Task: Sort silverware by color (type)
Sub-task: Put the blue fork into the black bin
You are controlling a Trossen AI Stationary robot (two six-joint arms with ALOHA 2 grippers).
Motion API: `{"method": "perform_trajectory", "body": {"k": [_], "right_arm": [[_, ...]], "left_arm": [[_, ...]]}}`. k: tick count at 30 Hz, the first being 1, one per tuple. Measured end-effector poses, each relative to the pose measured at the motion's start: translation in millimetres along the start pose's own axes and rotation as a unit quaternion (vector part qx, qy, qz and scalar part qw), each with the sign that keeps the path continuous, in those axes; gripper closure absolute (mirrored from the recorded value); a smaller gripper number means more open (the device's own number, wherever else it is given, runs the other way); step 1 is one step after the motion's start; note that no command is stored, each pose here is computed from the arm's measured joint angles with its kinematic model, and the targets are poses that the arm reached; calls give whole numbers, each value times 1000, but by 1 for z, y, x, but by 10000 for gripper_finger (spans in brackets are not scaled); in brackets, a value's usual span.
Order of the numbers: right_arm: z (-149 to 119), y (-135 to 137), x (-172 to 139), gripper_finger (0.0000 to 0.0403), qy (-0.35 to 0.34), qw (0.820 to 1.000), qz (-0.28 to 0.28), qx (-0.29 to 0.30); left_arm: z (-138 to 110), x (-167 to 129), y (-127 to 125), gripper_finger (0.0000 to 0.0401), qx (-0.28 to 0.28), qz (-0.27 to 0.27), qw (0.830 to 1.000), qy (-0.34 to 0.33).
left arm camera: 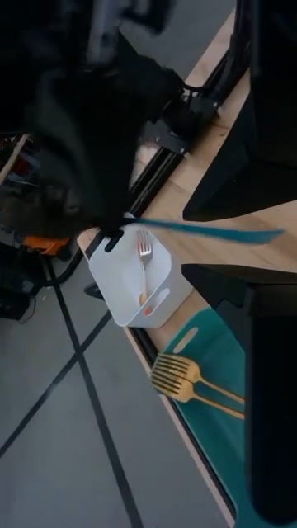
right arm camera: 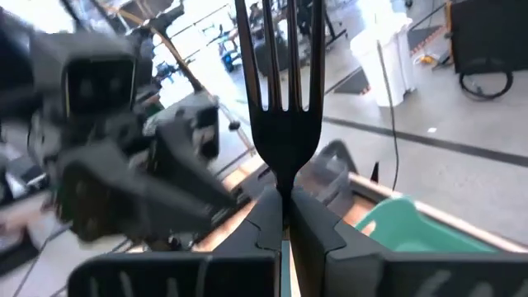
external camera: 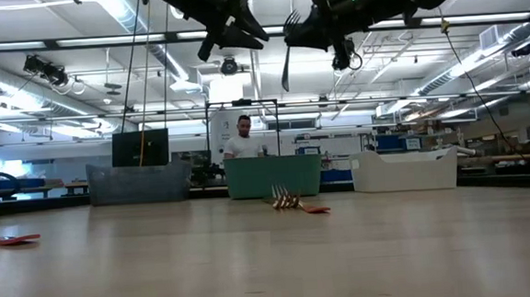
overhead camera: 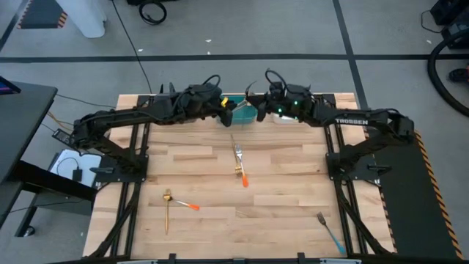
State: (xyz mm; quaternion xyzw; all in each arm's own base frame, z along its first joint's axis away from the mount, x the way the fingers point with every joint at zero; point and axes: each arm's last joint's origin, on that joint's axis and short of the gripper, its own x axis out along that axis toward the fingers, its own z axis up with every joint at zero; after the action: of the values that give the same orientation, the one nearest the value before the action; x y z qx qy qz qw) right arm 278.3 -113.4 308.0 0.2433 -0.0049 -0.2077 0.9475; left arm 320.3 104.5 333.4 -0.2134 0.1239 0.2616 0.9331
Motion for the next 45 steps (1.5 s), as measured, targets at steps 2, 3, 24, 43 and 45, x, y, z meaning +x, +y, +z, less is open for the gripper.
{"method": "perform_trajectory", "body": {"k": [2, 3, 24, 43, 45], "right_arm": [[8, -4, 0, 390, -8, 1000, -6, 1], [12, -6, 0, 390, -8, 1000, -7, 1], [33, -4, 34, 390, -1, 1000, 18, -7], [33, -4, 34, 390, -3, 1000, 16, -7], [34, -5, 34, 390, -4, 1000, 16, -9]], "left_arm": [[0, 0, 1, 299, 5, 2, 1000, 2], [0, 0, 2, 299, 10, 3, 1000, 3], [-21, 29, 7, 299, 94, 26, 994, 41], [-15, 47, 26, 349, 89, 31, 995, 14], [-16, 48, 26, 379, 97, 29, 995, 14]]}}
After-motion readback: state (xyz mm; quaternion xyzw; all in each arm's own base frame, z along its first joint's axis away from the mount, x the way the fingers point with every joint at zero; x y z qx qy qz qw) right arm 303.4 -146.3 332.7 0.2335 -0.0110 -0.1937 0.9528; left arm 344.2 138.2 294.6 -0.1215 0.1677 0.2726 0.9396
